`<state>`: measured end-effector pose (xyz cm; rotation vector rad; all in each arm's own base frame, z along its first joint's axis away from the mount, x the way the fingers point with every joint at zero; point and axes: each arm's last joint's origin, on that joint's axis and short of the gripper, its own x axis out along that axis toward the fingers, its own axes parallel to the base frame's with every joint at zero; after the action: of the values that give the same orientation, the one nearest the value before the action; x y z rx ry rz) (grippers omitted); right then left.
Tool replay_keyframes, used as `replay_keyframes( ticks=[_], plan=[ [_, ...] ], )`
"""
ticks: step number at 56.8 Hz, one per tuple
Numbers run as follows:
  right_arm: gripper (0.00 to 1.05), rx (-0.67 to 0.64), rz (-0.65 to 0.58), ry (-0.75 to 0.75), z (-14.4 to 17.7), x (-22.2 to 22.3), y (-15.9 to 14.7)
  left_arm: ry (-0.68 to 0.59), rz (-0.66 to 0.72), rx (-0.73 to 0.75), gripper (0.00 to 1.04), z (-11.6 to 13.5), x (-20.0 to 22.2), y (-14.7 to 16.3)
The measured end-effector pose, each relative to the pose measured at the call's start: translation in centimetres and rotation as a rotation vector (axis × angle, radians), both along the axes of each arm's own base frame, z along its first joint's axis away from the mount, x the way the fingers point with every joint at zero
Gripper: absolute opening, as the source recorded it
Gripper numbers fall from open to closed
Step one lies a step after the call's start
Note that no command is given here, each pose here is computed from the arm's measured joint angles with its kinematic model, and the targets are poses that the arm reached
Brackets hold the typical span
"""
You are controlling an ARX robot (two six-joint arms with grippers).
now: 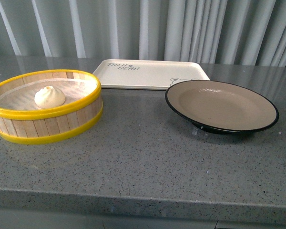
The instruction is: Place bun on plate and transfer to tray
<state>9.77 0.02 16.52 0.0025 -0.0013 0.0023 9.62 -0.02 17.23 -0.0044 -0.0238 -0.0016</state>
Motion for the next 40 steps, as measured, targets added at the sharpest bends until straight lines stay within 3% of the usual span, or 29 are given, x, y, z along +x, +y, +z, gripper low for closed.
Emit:
replay_keyframes(
  ticks=[40],
  plan=[
    [0.96,0.000,0.000,0.000,0.00,0.00,0.00,0.000,0.000,0.000,0.98,0.00,0.00,0.00]
  ],
)
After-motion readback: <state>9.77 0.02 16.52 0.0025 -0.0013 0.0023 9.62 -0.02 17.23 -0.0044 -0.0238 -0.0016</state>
